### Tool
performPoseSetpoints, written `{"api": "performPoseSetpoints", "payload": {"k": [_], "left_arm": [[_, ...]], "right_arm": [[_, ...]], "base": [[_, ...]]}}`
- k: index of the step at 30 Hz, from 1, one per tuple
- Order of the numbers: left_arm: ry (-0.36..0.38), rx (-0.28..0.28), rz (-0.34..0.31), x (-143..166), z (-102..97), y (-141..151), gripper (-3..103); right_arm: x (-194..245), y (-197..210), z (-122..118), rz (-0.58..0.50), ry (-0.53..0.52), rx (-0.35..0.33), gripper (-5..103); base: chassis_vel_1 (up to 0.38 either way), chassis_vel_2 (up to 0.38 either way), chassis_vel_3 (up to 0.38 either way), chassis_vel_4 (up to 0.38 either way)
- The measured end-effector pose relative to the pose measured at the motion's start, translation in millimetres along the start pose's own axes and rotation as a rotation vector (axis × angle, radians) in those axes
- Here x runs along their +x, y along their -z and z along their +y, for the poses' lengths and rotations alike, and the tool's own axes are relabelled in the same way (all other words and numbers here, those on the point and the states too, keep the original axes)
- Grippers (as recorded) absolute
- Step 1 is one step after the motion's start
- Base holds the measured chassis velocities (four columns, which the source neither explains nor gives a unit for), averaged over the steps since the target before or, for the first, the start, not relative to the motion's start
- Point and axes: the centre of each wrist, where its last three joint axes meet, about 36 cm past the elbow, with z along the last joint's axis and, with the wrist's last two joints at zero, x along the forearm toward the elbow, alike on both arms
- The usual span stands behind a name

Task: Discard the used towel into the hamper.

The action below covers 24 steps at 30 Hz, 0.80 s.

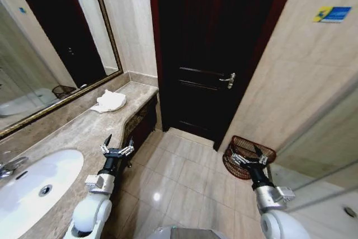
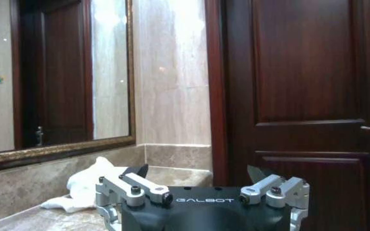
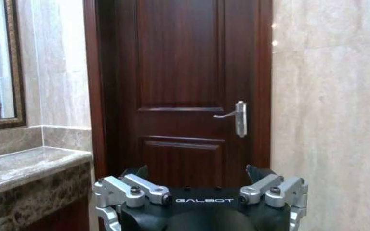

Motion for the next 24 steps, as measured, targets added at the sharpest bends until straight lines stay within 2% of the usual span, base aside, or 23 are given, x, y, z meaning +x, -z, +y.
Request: {"api": "performPoseSetpoints", "payload": {"k": [24], "left_arm": [[0.002, -0.007, 0.005, 3.8, -1.7, -1.2, 100]], "right_arm": [[-1.0, -6.1, -1.4, 0.009, 0.005, -0.004, 100]], "base": [[-0.106, 0.187, 0.192, -0.103]]}}
